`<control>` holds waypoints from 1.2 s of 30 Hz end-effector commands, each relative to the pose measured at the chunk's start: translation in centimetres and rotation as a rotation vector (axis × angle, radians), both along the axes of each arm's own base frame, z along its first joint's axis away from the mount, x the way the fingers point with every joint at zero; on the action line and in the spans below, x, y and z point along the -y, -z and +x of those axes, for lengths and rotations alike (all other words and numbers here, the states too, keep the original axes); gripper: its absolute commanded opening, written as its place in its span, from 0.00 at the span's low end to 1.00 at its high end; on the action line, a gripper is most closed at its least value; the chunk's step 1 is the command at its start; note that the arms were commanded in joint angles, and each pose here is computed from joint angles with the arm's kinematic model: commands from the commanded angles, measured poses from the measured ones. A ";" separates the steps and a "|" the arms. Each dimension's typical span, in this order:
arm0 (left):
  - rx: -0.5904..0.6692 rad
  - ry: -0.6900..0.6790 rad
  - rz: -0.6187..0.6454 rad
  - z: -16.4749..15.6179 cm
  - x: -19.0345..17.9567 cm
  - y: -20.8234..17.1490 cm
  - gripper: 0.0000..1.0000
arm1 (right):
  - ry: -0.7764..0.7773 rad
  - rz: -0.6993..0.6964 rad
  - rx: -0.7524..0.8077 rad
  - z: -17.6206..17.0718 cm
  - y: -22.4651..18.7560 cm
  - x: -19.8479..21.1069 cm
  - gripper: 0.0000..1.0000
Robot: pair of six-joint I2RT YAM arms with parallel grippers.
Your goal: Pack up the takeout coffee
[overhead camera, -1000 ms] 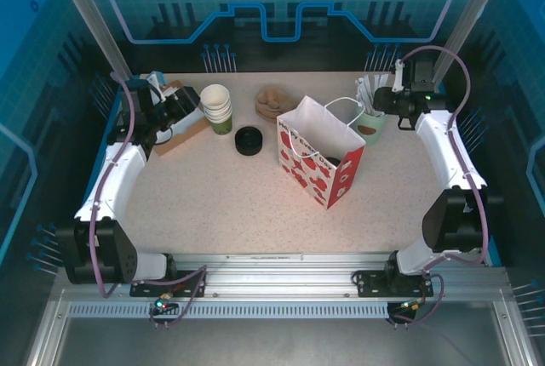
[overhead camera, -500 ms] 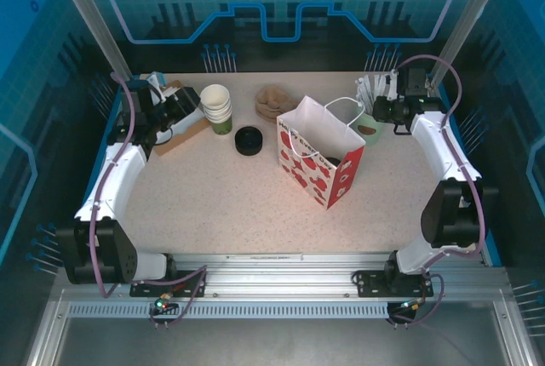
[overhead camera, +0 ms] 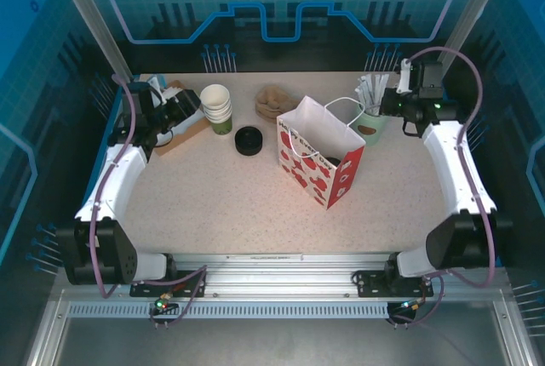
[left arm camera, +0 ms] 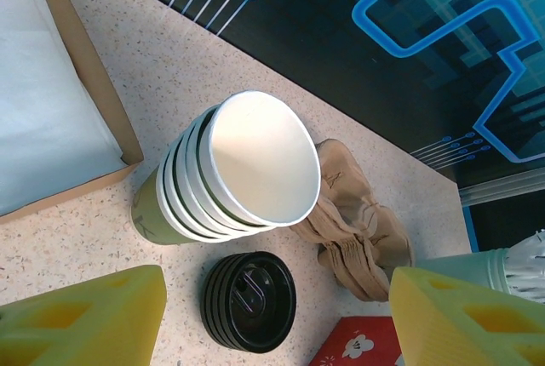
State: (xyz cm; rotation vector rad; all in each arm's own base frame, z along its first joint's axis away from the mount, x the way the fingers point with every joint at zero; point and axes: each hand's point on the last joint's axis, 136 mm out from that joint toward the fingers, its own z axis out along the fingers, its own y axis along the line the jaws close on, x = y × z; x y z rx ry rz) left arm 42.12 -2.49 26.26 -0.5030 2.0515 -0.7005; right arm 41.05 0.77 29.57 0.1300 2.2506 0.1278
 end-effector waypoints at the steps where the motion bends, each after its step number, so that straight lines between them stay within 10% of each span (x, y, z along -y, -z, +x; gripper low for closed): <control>1: 0.047 0.040 0.001 -1.1 0.9 -1.6 0.72 | -0.037 -0.051 0.121 -3.6 -6.5 -1.2 0.04; 15: 0.089 0.069 0.004 -3.5 2.0 -3.5 0.72 | -0.408 -0.077 0.324 -14.2 -16.0 -10.1 0.06; 36: 0.084 0.085 0.028 -4.4 2.4 -2.9 0.73 | -0.679 -0.155 -0.077 -9.1 -3.8 -19.6 0.11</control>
